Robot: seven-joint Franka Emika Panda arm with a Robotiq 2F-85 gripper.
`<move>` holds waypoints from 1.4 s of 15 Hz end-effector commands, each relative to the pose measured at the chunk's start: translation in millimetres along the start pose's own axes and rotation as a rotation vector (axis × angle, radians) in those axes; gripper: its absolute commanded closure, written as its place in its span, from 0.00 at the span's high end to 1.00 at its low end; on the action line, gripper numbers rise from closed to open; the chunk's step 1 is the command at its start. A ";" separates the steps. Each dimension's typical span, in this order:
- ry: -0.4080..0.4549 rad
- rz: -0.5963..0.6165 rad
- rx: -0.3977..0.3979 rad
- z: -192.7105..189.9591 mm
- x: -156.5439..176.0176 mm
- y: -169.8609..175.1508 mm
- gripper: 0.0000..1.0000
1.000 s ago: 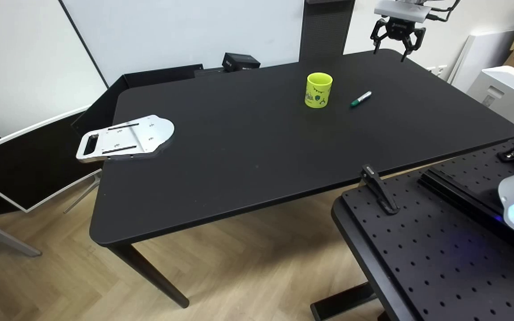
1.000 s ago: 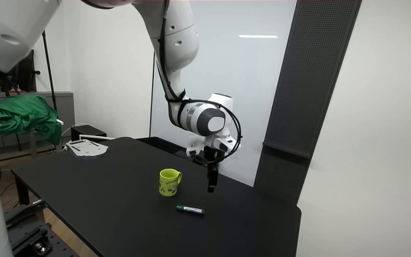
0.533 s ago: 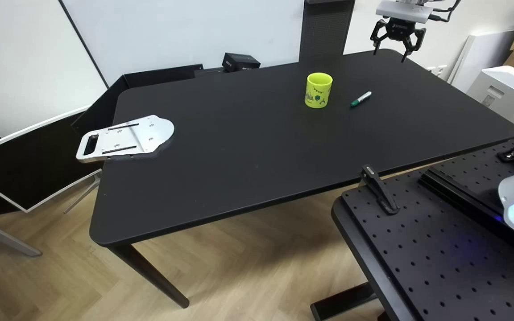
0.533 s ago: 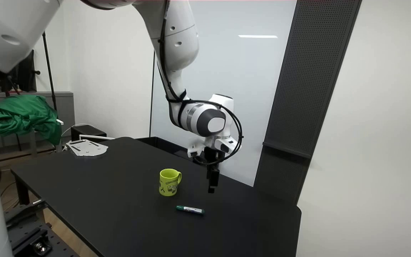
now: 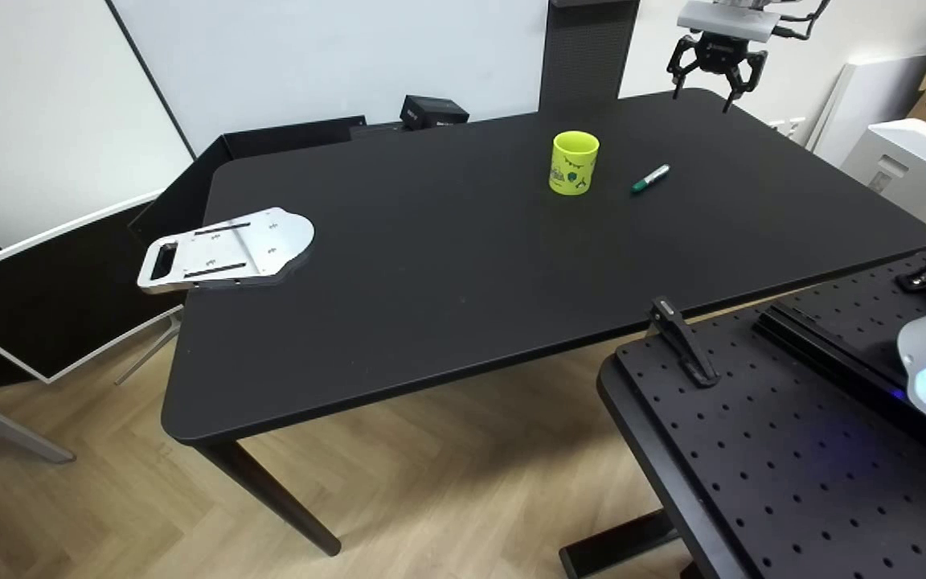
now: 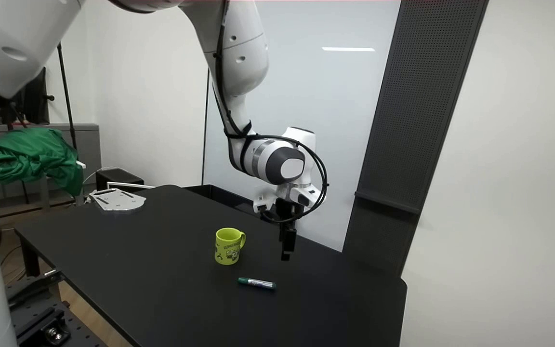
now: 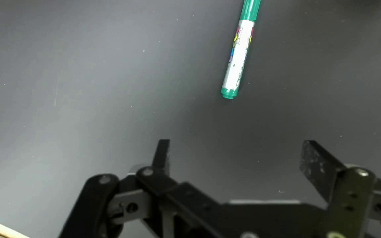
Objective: Pick up the green marker and put it in the yellow cup
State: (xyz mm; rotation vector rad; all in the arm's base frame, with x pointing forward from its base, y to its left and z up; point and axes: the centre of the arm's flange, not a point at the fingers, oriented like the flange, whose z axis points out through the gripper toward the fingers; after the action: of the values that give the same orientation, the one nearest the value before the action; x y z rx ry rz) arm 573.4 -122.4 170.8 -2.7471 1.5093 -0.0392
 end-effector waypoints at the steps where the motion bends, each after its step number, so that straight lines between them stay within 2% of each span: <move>1: 0.000 0.000 0.000 0.0 0.0 0.0 1.00; 10: 0.015 0.216 -0.017 14.2 -11.2 -10.4 1.00; 16: 0.003 0.243 -0.025 33.1 -31.1 -20.8 1.00; 21: 0.000 0.240 0.012 52.2 -40.9 -25.7 1.00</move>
State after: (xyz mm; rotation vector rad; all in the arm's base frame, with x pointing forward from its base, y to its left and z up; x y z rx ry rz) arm 571.7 -79.8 128.7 -2.5812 1.7965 -0.0234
